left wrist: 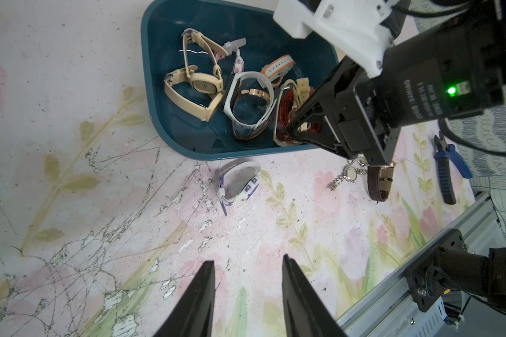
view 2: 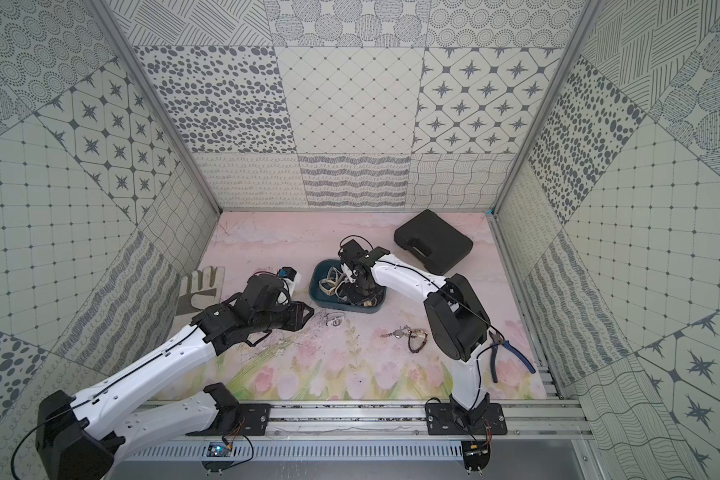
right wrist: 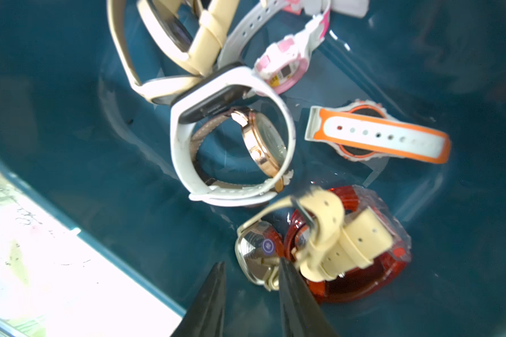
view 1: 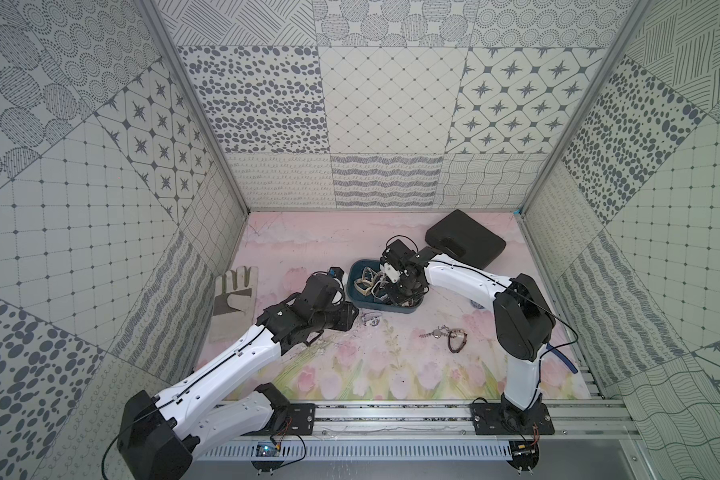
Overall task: Put the watch into the storage box
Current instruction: Place the watch in the storage box, then pick up the watch at the center of the board.
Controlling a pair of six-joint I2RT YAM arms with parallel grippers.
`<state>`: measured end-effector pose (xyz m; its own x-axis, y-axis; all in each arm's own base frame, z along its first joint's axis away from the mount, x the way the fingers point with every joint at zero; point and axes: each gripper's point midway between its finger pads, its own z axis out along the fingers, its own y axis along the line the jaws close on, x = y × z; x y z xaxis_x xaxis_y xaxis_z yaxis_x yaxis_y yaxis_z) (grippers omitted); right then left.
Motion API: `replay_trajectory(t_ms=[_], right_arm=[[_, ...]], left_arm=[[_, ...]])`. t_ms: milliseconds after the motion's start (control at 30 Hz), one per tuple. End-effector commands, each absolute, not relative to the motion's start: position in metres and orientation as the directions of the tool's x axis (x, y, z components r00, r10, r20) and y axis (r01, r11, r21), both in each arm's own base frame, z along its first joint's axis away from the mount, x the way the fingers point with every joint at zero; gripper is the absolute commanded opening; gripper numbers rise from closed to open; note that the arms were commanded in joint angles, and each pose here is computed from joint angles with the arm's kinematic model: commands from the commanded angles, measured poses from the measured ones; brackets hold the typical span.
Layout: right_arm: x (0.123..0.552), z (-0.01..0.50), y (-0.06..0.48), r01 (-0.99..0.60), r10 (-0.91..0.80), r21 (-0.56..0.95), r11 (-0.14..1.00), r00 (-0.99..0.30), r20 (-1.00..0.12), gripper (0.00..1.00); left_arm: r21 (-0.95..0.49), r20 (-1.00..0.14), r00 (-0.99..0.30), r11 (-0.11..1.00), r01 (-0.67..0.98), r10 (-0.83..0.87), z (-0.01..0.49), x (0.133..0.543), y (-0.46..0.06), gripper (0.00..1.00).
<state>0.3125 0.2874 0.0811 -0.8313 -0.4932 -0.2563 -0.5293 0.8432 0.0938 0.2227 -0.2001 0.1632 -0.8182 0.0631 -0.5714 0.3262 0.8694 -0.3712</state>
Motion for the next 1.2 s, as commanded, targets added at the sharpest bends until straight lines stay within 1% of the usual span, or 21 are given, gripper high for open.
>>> replay_trajectory(t_ms=[0, 167, 333, 433, 600, 700, 800, 967, 1167], right_arm=[[0.317, 0.115, 0.288, -0.531, -0.475, 0.101, 0.841, -0.815, -0.333, 0.36], [0.309, 0.139, 0.279, -0.527, -0.458, 0.107, 0.843, -0.808, -0.370, 0.37], [0.297, 0.155, 0.255, -0.491, -0.418, 0.102, 0.865, -0.819, -0.392, 0.39], [0.282, 0.149, 0.231, -0.444, -0.384, 0.085, 0.892, -0.843, -0.378, 0.39], [0.252, 0.129, 0.181, -0.316, -0.270, 0.086, 0.945, -0.899, -0.344, 0.39], [0.237, 0.116, 0.164, -0.263, -0.224, 0.087, 0.961, -0.923, -0.314, 0.39], [0.232, 0.104, 0.150, -0.206, -0.174, 0.082, 0.975, -0.940, -0.294, 0.38], [0.226, 0.087, 0.145, -0.186, -0.155, 0.100, 0.977, -0.954, -0.257, 0.38], [0.219, 0.085, 0.149, -0.191, -0.155, 0.130, 0.973, -0.957, -0.246, 0.37]], left_arm=[[-0.377, -0.572, -0.818, 0.866, 0.330, 0.063, 0.164, 0.223, -0.201, 0.43], [-0.372, -0.575, -0.815, 0.867, 0.332, 0.065, 0.164, 0.224, -0.201, 0.43], [-0.373, -0.575, -0.815, 0.864, 0.338, 0.070, 0.164, 0.225, -0.203, 0.43], [-0.377, -0.573, -0.816, 0.861, 0.341, 0.073, 0.163, 0.224, -0.204, 0.43], [-0.378, -0.571, -0.814, 0.848, 0.372, 0.102, 0.158, 0.219, -0.214, 0.43], [-0.390, -0.561, -0.820, 0.837, 0.384, 0.114, 0.153, 0.216, -0.220, 0.43], [-0.400, -0.571, -0.813, 0.826, 0.398, 0.115, 0.153, 0.216, -0.226, 0.43], [-0.403, -0.566, -0.814, 0.818, 0.410, 0.129, 0.149, 0.212, -0.229, 0.43], [-0.415, -0.570, -0.810, 0.802, 0.430, 0.139, 0.149, 0.206, -0.232, 0.42]])
